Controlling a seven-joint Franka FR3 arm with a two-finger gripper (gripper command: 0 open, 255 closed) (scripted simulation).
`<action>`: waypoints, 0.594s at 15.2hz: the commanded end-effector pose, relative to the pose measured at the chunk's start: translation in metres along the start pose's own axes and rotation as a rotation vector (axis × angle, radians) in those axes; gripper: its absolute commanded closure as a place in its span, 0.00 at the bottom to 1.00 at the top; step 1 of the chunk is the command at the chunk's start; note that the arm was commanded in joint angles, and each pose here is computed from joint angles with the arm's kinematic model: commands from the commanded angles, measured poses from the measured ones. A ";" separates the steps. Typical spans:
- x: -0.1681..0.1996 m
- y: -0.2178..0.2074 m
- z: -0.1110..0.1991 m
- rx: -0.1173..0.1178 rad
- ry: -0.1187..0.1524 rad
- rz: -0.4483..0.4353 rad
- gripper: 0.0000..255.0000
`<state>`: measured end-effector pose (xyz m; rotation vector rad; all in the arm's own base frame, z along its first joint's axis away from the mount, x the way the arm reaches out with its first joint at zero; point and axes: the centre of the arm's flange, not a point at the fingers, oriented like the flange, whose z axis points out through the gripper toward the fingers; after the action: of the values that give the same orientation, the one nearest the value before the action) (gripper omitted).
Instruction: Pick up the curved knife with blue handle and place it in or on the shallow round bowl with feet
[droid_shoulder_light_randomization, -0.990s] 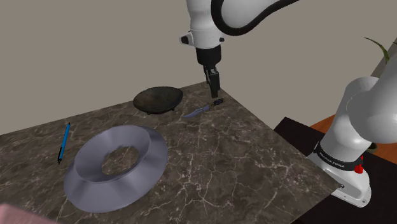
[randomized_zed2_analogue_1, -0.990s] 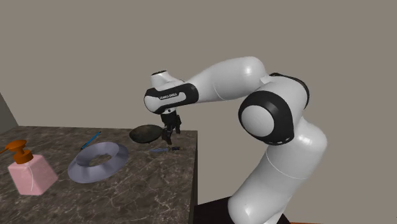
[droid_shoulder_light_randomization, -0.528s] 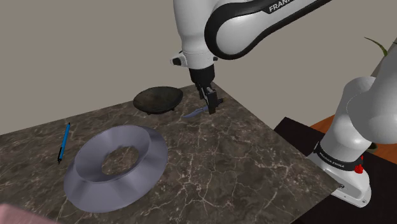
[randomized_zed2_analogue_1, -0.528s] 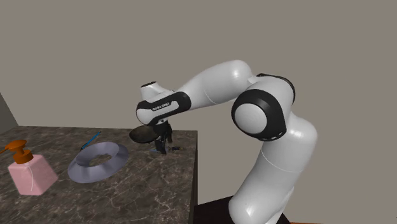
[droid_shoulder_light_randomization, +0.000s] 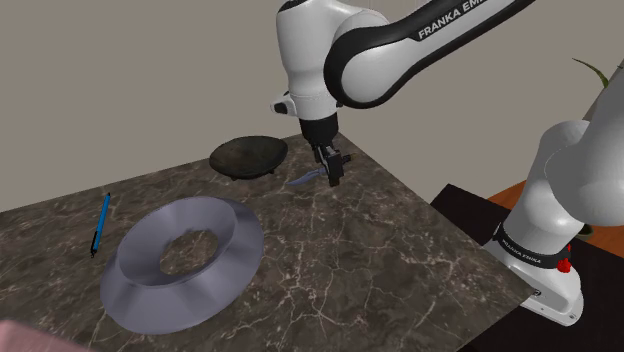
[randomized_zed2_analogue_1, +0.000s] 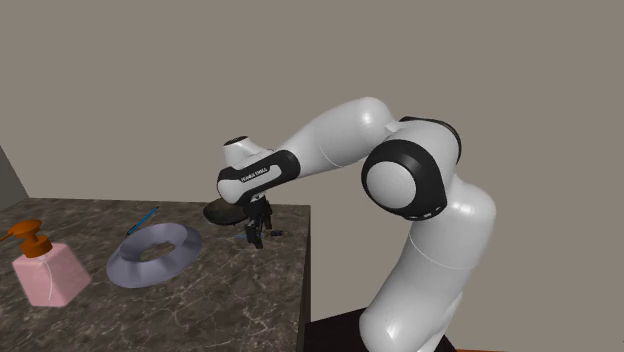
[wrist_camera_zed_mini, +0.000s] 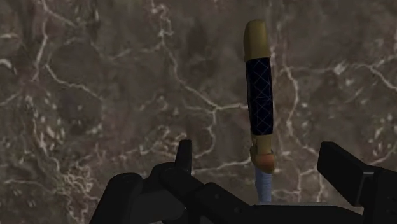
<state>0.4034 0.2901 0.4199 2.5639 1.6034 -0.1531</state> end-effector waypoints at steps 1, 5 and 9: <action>0.000 0.000 0.000 0.000 0.000 0.000 0.00; 0.000 0.000 0.000 0.000 0.000 0.000 1.00; 0.002 -0.001 -0.002 0.000 0.000 0.000 1.00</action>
<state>0.4022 0.2946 0.4269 2.5617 1.6078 -0.1371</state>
